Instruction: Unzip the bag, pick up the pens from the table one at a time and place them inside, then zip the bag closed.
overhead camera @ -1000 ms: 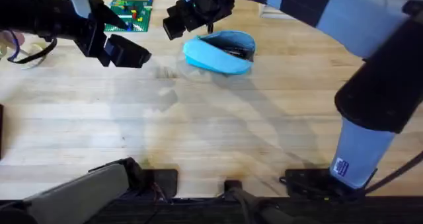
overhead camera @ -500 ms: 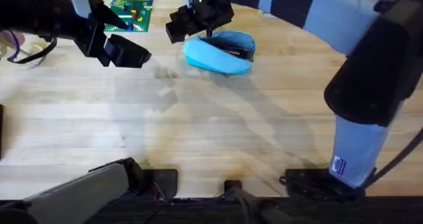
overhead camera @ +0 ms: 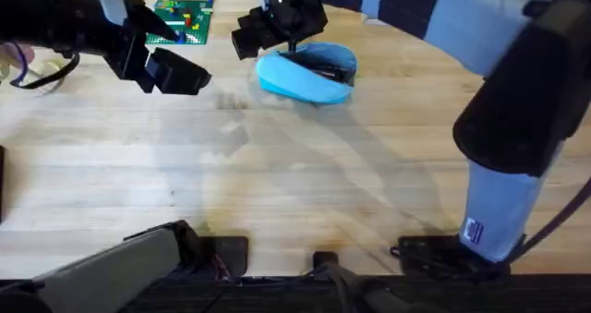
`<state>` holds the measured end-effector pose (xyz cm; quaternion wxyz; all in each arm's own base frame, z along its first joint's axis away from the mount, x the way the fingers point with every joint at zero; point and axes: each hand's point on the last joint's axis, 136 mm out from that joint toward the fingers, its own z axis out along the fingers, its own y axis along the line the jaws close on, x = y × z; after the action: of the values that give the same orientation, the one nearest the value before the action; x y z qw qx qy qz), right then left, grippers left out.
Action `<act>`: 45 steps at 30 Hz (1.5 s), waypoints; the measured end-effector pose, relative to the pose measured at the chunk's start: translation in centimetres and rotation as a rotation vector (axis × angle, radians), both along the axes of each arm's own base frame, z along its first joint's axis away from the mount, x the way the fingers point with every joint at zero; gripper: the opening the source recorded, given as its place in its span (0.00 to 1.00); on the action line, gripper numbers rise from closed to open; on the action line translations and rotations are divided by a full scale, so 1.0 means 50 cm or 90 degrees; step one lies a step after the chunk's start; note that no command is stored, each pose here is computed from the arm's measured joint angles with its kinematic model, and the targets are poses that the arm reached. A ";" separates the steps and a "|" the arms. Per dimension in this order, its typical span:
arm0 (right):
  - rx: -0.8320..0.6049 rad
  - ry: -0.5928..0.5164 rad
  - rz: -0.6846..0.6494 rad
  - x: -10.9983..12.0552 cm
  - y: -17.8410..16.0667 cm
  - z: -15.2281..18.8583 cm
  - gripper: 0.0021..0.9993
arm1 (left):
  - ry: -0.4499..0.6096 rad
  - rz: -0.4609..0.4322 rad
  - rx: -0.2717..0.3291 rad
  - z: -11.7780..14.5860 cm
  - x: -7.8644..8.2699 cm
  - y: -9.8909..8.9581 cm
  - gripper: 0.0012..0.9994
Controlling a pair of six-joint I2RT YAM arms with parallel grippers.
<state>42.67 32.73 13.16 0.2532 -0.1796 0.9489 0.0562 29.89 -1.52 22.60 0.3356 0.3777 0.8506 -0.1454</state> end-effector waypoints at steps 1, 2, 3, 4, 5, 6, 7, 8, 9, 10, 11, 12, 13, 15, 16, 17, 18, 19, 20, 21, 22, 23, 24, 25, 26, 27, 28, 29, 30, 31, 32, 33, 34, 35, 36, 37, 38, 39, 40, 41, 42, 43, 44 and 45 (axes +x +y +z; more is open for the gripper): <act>0.000 0.000 0.000 0.000 0.000 -0.001 0.99 | 0.000 0.000 0.000 0.000 0.000 0.000 0.99; -0.001 0.001 0.000 0.000 0.000 -0.002 0.99 | 0.000 0.000 0.000 0.000 0.000 0.000 0.99; -0.001 0.002 0.000 0.000 0.000 -0.003 0.99 | 0.000 0.000 0.000 0.000 0.000 0.000 0.99; -0.002 0.003 0.000 0.000 0.000 -0.005 0.99 | 0.000 0.000 0.000 0.000 0.000 0.000 0.99; -0.003 0.005 -0.001 0.000 0.000 -0.009 0.99 | 0.000 0.000 0.000 0.000 0.000 0.000 0.99; -0.003 0.005 -0.002 0.000 0.000 -0.010 0.98 | 0.000 0.000 0.000 0.000 0.000 0.000 0.99; -0.003 0.005 -0.002 0.000 0.000 -0.009 0.96 | 0.000 0.000 0.000 0.000 0.000 0.000 0.99; -0.003 0.006 -0.002 -0.001 0.000 -0.010 0.91 | 0.000 0.000 0.000 0.000 0.000 0.000 0.99; -0.002 0.008 0.000 -0.001 0.001 -0.010 0.91 | 0.000 0.000 0.000 0.000 0.000 0.000 0.99; 0.000 0.009 0.001 -0.002 0.002 -0.010 0.91 | 0.000 0.000 0.000 0.000 0.000 0.000 0.99; 0.002 0.011 0.002 -0.003 0.003 -0.010 0.90 | 0.000 0.000 0.000 0.000 0.000 0.000 0.99; 0.004 0.013 0.004 -0.005 0.004 -0.011 0.90 | 0.000 0.000 0.000 0.000 0.000 0.000 0.99; 0.007 0.016 0.005 -0.006 0.006 -0.011 0.90 | 0.000 0.000 0.000 0.000 0.000 0.000 0.99; 0.010 0.018 0.005 -0.007 0.008 -0.011 0.90 | 0.000 0.000 0.000 0.000 0.000 0.000 0.99; 0.012 0.020 0.005 -0.008 0.008 -0.012 0.90 | 0.000 0.000 0.000 0.000 0.000 0.000 0.99; 0.013 0.022 0.005 -0.009 0.009 -0.013 0.90 | 0.000 0.000 0.000 0.000 0.000 0.000 0.99; 0.013 0.023 0.005 -0.009 0.009 -0.015 0.89 | 0.000 0.000 0.000 0.000 0.000 0.000 0.99; 0.012 0.026 0.004 -0.010 0.009 -0.018 0.88 | 0.000 0.000 0.000 0.000 0.000 0.000 0.99; 0.010 0.029 0.004 -0.010 0.009 -0.023 0.87 | 0.000 0.000 0.000 0.000 0.000 0.000 0.99; 0.008 0.032 0.003 -0.011 0.008 -0.027 0.87 | 0.000 0.000 0.000 0.000 0.000 0.000 0.99; 0.006 0.035 0.003 -0.011 0.008 -0.032 0.86 | 0.000 0.000 0.000 0.000 0.000 0.000 0.99; 0.005 0.038 0.002 -0.012 0.008 -0.037 0.84 | 0.000 0.000 0.000 0.000 0.000 0.000 0.99; 0.004 0.040 0.002 -0.012 0.008 -0.040 0.83 | 0.000 0.000 0.000 0.000 0.000 0.000 0.99; 0.003 0.041 0.002 -0.012 0.008 -0.043 0.78 | 0.000 0.000 0.000 0.000 0.000 0.000 0.99; 0.003 0.041 0.002 -0.012 0.008 -0.043 0.77 | 0.000 0.000 0.000 0.000 0.000 0.000 0.99; 0.003 0.041 0.002 -0.012 0.009 -0.042 0.77 | 0.000 0.000 0.000 0.000 0.000 0.000 0.99; 0.003 0.041 0.002 -0.012 0.009 -0.041 0.77 | 0.000 0.000 0.000 0.000 0.000 0.000 0.99; 0.004 0.040 0.002 -0.011 0.009 -0.038 0.76 | 0.000 0.000 0.000 0.000 0.000 0.000 0.99; 0.011 0.033 0.003 -0.006 0.014 -0.026 0.69 | 0.000 0.000 0.000 0.000 0.000 0.000 0.99; 0.013 0.031 0.003 -0.005 0.015 -0.023 0.68 | 0.000 0.000 0.000 0.000 0.000 0.000 0.99; 0.014 0.031 0.003 -0.005 0.016 -0.021 0.67 | 0.000 0.000 0.000 0.000 0.000 0.000 0.99; 0.014 0.032 0.003 -0.006 0.015 -0.019 0.67 | 0.000 0.000 0.000 0.000 0.000 0.000 0.99; 0.012 0.034 0.003 -0.008 0.014 -0.020 0.66 | 0.000 0.000 0.000 0.000 0.000 0.000 0.99; 0.008 0.038 0.003 -0.010 0.012 -0.021 0.65 | 0.000 0.000 0.000 0.000 0.000 0.000 0.99; 0.006 0.041 0.003 -0.012 0.010 -0.022 0.65 | 0.000 0.000 0.000 0.000 0.000 0.000 0.99; 0.004 0.043 0.003 -0.014 0.009 -0.023 0.65 | 0.000 0.000 0.000 0.000 0.000 0.000 0.99; 0.003 0.044 0.003 -0.014 0.008 -0.024 0.64 | 0.000 0.000 0.000 0.000 0.000 0.000 0.99; 0.003 0.045 0.003 -0.015 0.008 -0.024 0.64 | 0.000 0.000 0.000 0.000 0.000 0.000 0.99; 0.003 0.045 0.003 -0.015 0.008 -0.024 0.62 | 0.000 0.000 0.000 0.000 0.000 0.000 0.99; 0.002 0.045 0.003 -0.015 0.008 -0.024 0.61 | 0.000 0.000 0.000 0.000 0.000 0.000 0.99; 0.002 0.046 0.003 -0.015 0.007 -0.024 0.60 | 0.000 0.000 0.000 0.000 0.000 0.000 0.99; 0.002 0.046 0.003 -0.015 0.007 -0.024 0.58 | 0.000 0.000 0.000 0.000 0.000 0.000 0.99; 0.002 0.046 0.003 -0.015 0.007 -0.024 0.56 | 0.000 0.000 0.000 0.000 0.000 0.000 0.99; 0.002 0.046 0.003 -0.015 0.007 -0.024 0.55 | 0.000 0.000 0.000 0.000 0.000 0.000 0.99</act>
<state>41.91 33.10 11.95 0.2193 -0.1791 0.9569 0.0648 29.89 -1.52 22.60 0.3356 0.3777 0.8506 -0.1454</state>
